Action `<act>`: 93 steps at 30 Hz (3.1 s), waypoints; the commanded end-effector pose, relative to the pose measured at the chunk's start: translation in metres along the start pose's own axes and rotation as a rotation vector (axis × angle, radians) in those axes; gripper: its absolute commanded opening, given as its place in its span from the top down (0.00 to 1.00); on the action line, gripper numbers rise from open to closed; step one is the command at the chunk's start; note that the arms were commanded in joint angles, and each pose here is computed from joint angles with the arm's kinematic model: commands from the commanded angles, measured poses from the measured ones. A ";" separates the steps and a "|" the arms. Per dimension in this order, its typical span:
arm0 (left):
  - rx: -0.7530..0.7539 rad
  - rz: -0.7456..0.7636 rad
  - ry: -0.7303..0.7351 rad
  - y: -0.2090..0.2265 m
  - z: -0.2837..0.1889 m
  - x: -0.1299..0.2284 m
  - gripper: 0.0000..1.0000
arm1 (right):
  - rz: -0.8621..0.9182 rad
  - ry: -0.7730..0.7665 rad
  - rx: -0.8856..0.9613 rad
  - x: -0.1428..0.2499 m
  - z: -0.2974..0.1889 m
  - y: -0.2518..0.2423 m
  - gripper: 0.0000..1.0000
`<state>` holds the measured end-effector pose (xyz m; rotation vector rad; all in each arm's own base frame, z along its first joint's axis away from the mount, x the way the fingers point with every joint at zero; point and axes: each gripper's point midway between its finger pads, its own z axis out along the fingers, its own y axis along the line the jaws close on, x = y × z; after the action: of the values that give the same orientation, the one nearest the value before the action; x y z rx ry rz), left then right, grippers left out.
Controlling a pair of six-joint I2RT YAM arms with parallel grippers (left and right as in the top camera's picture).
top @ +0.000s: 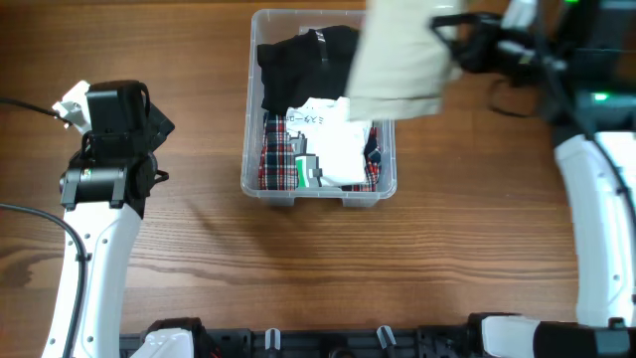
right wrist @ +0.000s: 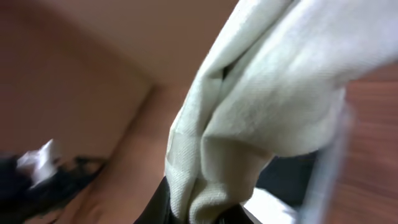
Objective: Pack container
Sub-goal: 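Lift the cream towel with the right gripper and drape it into the container, then press and smooth the towel flat inside the container with the right gripper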
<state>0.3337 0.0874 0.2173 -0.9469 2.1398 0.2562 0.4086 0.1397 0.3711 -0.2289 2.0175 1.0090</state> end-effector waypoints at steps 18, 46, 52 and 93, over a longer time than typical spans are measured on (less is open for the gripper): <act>-0.020 0.005 -0.005 0.004 0.002 -0.001 0.00 | 0.038 0.236 -0.183 0.076 0.132 0.034 0.96; -0.020 0.005 -0.005 0.004 0.002 -0.001 0.00 | 0.265 0.429 0.184 0.151 0.153 -0.036 0.96; -0.020 0.005 -0.005 0.004 0.002 -0.001 0.00 | 0.371 0.467 0.385 0.174 0.142 -0.054 0.96; -0.020 0.005 -0.005 0.004 0.002 -0.001 0.00 | -0.183 0.232 0.495 0.056 0.128 -0.041 0.96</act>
<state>0.3336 0.0874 0.2171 -0.9469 2.1401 0.2564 0.4657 0.2107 0.2608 -0.2543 2.3648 0.3347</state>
